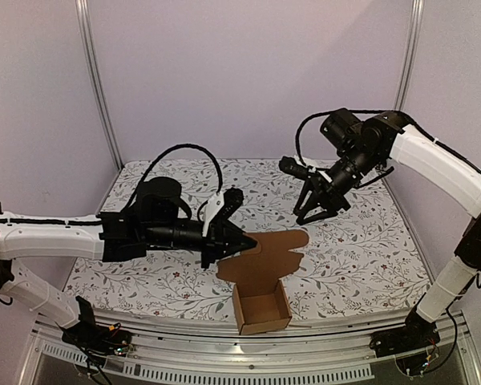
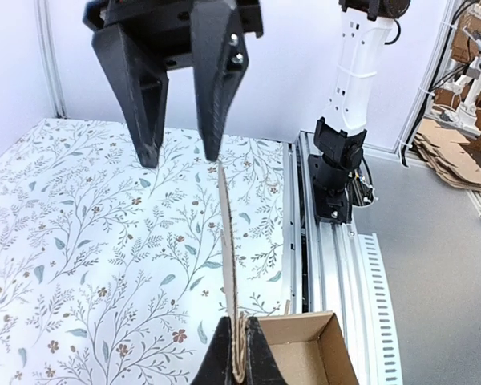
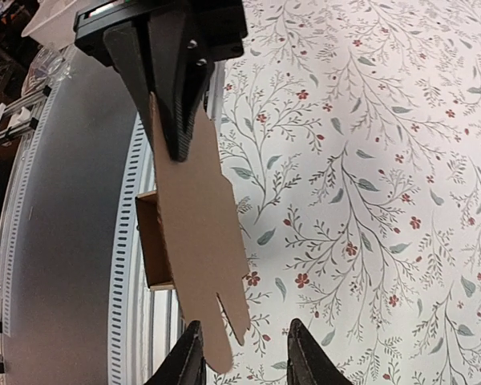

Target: Fold the paper box

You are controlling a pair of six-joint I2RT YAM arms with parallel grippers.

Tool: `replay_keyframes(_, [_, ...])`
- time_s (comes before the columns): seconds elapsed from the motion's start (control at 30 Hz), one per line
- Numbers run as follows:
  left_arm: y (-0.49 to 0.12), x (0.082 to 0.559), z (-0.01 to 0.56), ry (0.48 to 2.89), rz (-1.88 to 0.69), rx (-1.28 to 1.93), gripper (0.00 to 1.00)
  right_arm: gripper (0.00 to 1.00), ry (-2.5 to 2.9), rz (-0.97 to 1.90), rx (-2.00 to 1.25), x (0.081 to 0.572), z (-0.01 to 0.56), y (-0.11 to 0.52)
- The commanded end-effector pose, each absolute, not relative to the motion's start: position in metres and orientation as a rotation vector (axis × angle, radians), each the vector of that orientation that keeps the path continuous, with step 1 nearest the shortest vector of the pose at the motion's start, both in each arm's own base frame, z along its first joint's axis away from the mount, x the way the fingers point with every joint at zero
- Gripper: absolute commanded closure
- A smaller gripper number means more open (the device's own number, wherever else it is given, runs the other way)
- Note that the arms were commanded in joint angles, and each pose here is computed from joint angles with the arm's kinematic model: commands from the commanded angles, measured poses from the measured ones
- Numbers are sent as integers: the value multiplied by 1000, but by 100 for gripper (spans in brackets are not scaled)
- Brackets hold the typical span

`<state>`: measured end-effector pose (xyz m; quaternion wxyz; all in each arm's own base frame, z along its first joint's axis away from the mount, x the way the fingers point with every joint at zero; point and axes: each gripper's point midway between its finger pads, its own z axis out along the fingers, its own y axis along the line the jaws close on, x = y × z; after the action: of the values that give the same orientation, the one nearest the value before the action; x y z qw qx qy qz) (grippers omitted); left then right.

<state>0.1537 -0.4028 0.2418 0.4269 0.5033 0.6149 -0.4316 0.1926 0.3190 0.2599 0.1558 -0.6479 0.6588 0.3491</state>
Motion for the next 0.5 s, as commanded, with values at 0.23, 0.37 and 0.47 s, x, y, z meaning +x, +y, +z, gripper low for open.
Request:
replay_keyframes(0.23, [-388,169,248,1525,-979,1137,100,60,1942,1011,-1765,197,248,310])
replay_keyframes(0.37, [-386,169,252,1518,-977,1121,100,59,1971,940,-1762,204,237,314])
replay_keyframes(0.47, [-385,171,254,1513,-971,1105,100,59,2003,892,-1755,210,228,320])
